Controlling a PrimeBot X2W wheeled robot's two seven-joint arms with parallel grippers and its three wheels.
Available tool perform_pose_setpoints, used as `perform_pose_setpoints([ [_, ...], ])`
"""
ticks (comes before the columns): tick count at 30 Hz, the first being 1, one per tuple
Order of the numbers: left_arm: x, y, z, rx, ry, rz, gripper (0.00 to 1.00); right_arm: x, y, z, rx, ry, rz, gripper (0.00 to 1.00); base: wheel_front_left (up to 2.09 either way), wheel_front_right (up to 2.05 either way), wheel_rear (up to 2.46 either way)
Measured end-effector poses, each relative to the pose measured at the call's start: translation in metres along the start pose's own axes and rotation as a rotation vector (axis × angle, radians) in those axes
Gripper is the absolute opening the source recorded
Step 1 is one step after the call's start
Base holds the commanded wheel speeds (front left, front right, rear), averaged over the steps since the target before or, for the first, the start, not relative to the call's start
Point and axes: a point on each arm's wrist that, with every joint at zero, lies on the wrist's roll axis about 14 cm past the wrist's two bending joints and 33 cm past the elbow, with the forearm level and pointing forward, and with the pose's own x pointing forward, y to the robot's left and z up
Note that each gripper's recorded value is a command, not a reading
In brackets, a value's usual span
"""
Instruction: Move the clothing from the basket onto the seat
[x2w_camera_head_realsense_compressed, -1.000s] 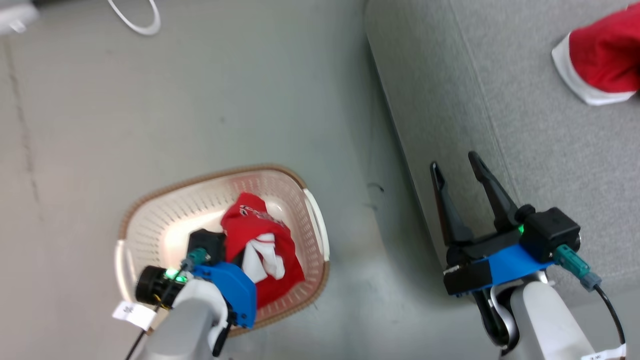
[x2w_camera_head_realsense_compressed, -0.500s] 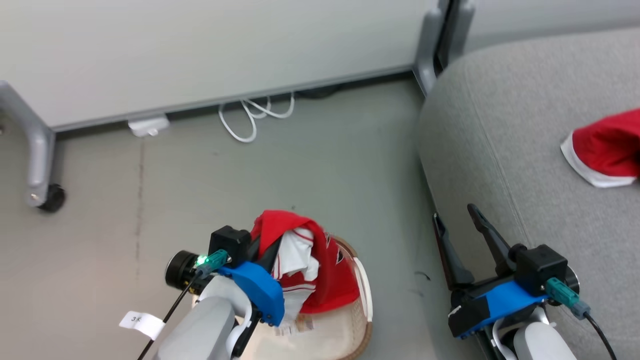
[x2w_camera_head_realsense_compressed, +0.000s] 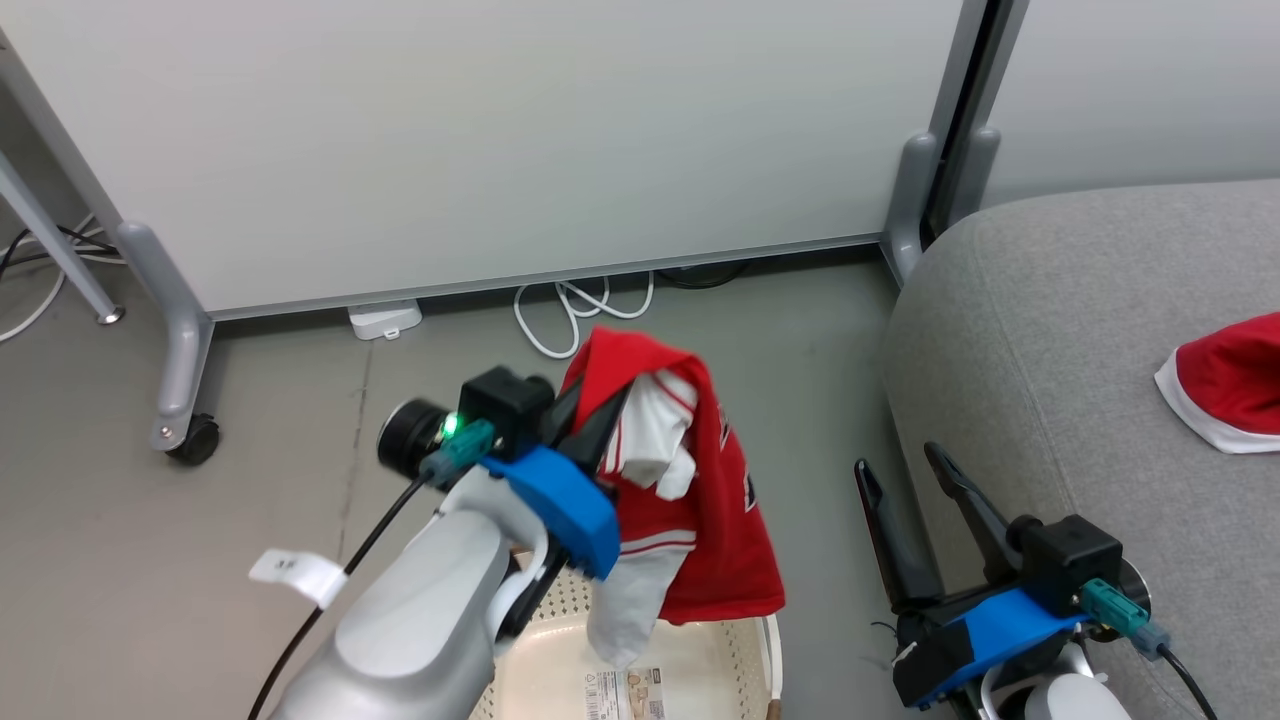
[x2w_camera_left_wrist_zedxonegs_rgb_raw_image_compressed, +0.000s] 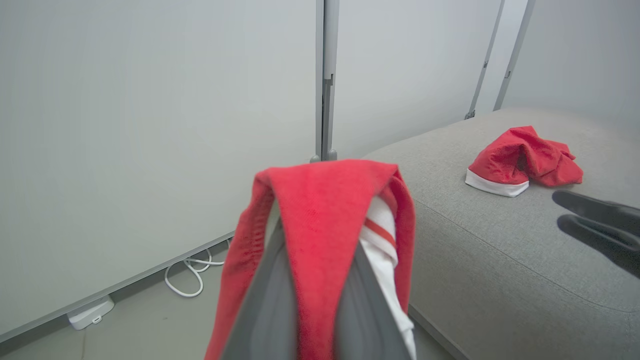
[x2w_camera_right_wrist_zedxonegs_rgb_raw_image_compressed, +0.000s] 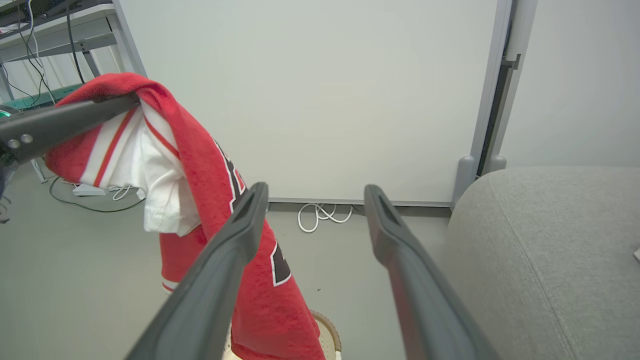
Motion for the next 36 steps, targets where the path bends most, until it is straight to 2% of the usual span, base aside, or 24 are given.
perform_pose_setpoints([
  [12, 0.026, -0.023, 0.055, 0.035, -0.087, -0.084, 0.0, 0.002, 0.008, -0.003, 0.0, 0.018, 0.023, 1.0, 0.0, 0.0, 0.0],
  [24, 0.033, -0.033, 0.047, 0.019, -0.056, -0.113, 0.0, 0.002, 0.009, -0.008, -0.005, 0.042, 0.029, 1.0, 0.0, 0.0, 0.0],
  [36, 0.038, -0.043, 0.038, 0.016, -0.034, -0.149, 0.0, 0.036, 0.021, -0.023, -0.079, 0.143, 0.097, 1.0, 0.0, 0.0, 0.0],
])
